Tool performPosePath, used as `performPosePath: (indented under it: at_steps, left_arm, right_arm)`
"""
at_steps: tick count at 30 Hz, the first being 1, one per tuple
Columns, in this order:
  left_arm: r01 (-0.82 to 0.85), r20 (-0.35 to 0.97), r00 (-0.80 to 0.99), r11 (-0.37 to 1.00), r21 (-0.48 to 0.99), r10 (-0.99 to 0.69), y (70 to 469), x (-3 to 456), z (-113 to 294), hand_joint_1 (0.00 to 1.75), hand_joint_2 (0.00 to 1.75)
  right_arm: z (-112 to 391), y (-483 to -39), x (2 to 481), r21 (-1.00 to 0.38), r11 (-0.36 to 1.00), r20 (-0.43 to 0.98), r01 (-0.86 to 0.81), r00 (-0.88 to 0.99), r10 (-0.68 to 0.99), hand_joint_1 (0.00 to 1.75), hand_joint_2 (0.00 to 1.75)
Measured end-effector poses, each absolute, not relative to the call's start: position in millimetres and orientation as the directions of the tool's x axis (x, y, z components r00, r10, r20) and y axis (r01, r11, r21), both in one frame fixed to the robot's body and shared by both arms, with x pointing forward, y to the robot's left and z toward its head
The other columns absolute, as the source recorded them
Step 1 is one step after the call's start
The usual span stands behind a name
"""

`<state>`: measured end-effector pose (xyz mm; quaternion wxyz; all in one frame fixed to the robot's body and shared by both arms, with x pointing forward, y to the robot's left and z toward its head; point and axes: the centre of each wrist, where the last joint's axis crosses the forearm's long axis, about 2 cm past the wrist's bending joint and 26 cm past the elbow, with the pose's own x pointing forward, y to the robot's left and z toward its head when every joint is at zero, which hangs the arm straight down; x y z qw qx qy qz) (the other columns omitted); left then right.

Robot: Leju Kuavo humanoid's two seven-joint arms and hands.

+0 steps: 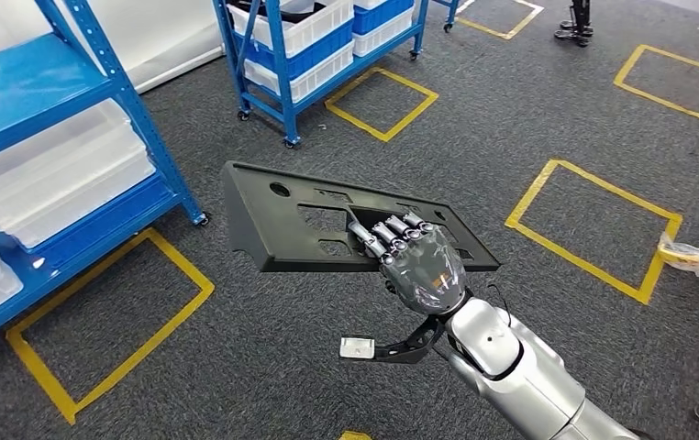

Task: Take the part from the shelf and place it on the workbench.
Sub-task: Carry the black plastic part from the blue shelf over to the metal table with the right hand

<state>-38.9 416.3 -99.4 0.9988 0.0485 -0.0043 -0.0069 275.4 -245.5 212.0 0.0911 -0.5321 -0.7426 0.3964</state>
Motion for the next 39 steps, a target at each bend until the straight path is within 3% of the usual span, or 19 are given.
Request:
performPosePath:
  at_steps: [12,26,39]
  left_arm:
    - [0.013,0.008,1.000,0.998,0.057,-0.014,395,-43,-104,0.00,1.75]
    - [0.012,-0.004,1.000,0.998,0.055,-0.012,394,-35,-104,0.00,1.75]
    - [0.012,0.012,1.000,0.998,0.059,-0.013,397,-33,-104,0.00,1.75]
  right_arm:
    - [213,-321,221,-0.706,0.066,-0.306,0.705,-0.387,0.870,1.75,1.75]
    - [227,-334,231,-0.688,-0.012,-0.388,0.725,-0.354,0.851,1.75,1.75]
    - [257,-387,245,-0.657,-0.184,-0.498,0.731,-0.237,0.834,1.75,1.75]
